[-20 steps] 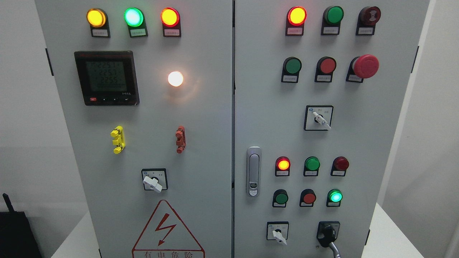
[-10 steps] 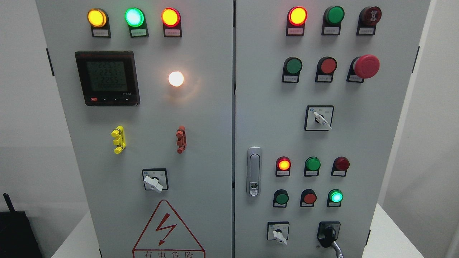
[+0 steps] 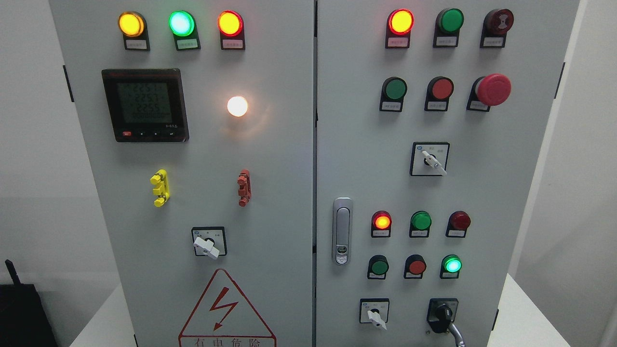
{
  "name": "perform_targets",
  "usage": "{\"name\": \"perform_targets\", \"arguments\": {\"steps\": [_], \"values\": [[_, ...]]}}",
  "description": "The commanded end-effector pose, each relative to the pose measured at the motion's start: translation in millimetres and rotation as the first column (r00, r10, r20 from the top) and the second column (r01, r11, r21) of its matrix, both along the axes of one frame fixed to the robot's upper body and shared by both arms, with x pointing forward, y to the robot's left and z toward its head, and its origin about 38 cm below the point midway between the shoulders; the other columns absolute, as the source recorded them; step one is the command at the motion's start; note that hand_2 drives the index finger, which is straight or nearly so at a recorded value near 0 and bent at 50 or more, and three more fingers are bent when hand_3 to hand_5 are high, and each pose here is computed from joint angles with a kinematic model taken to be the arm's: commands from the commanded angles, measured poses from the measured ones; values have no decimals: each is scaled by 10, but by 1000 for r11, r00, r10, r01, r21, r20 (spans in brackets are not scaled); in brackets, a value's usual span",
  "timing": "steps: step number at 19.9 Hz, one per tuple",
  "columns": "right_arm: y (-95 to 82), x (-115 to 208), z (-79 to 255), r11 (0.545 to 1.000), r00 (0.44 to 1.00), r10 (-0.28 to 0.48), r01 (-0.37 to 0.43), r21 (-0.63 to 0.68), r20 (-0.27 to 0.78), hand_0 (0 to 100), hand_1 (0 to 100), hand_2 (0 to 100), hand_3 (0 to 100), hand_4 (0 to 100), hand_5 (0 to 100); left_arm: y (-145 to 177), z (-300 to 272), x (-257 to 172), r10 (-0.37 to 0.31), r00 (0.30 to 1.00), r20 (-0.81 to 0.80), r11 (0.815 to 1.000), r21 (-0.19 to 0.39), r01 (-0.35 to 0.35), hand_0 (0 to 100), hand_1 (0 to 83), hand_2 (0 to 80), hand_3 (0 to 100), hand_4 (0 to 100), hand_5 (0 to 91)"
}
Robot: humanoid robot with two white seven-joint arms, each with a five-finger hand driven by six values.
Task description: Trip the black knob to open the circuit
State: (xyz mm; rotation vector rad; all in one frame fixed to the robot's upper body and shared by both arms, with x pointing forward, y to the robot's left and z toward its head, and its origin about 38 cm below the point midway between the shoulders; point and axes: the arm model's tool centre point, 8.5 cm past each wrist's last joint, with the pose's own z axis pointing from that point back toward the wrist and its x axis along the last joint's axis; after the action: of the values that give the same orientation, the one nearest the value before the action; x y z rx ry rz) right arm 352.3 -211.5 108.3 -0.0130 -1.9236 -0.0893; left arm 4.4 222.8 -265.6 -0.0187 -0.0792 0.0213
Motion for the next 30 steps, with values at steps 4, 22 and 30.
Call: {"name": "perform_targets", "arguments": {"steps": [4,22,30], "values": [[-13,2,119,1000,999,14,-13,-7,48,1000,1000,0,1000,989,873,-9,0,18,3,1000,4,1000,-1,-3,120,389,0,0,0,0],[-152,-55,81,999,999,-37,37,-3,39,1000,1000,0,1000,985,874,-9,0,18,3,1000,4,1000,-1,-3,120,389,0,0,0,0],[-113,-300,26,998,999,-50,50,23,16,1000,959,0,1000,962,868,-9,0,18,3,1000,4,1000,-1,-3,120,389,0,0,0,0]]}}
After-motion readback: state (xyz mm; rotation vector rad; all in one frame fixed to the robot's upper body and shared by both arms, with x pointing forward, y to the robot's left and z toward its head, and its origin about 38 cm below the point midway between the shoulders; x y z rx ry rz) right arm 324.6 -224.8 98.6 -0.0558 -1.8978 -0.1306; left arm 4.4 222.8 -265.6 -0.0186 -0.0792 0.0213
